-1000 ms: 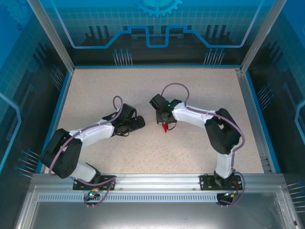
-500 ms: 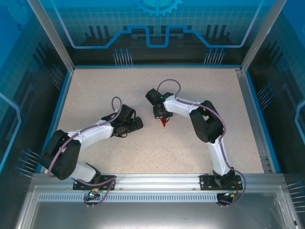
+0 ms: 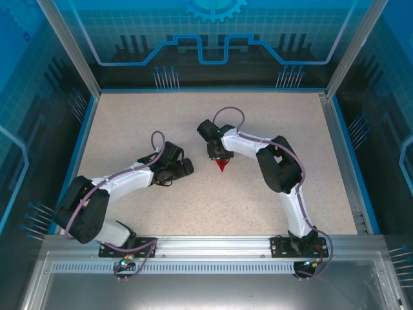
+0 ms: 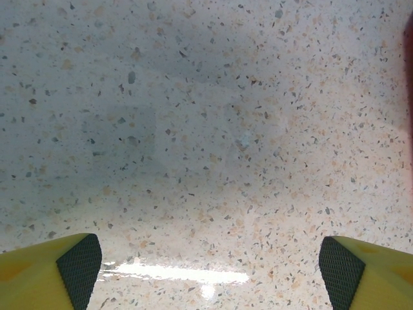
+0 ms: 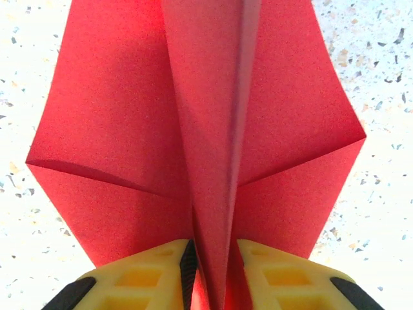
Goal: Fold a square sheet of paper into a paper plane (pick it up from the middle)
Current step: Move a paper plane to the center of the table, then reset both arms
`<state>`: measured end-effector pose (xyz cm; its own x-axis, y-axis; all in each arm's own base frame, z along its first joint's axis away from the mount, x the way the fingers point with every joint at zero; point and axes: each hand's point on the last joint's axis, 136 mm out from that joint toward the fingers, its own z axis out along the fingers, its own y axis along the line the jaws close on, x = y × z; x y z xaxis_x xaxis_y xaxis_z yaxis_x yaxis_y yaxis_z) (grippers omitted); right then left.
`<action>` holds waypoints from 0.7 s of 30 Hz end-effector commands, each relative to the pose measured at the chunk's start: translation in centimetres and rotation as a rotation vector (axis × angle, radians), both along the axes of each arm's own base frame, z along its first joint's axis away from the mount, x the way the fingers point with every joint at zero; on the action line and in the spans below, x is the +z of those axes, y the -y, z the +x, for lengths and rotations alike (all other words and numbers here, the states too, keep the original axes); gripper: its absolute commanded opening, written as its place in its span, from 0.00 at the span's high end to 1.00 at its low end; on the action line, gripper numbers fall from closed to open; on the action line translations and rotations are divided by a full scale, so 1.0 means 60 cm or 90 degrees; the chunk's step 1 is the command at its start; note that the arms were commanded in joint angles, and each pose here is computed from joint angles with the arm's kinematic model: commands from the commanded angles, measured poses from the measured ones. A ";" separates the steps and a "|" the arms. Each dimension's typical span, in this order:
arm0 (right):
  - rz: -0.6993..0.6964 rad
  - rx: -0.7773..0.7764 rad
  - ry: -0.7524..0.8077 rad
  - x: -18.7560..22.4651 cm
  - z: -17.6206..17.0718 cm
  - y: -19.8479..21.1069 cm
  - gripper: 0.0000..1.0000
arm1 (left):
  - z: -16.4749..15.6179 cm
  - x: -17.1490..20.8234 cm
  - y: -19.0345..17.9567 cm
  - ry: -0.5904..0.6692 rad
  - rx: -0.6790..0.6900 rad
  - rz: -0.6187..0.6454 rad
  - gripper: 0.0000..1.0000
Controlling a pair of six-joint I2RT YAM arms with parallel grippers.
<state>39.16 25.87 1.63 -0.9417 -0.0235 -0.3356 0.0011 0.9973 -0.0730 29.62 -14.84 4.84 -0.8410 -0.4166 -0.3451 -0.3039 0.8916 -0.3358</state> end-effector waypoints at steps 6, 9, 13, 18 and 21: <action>0.056 0.005 0.038 0.104 0.007 -0.011 0.67 | 0.004 0.028 -0.014 0.011 0.001 0.026 0.08; 0.071 0.005 0.072 0.159 0.006 -0.006 0.58 | 0.013 0.050 -0.020 0.029 0.009 0.040 0.08; 0.082 0.000 0.124 0.221 0.000 0.014 0.41 | 0.027 0.084 -0.038 0.063 0.024 0.064 0.08; 0.093 -0.015 0.207 0.299 -0.012 0.063 0.27 | 0.049 0.138 -0.076 0.119 0.033 0.098 0.07; 0.067 -0.047 0.297 0.339 -0.015 0.128 0.19 | 0.060 0.170 -0.109 0.177 0.034 0.136 0.01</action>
<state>37.77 22.30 20.72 -0.7617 0.0746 -0.6436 0.0004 0.9934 0.1146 32.63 -10.69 12.71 -0.7264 -0.4175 -0.5459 -0.2973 0.9070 -0.2982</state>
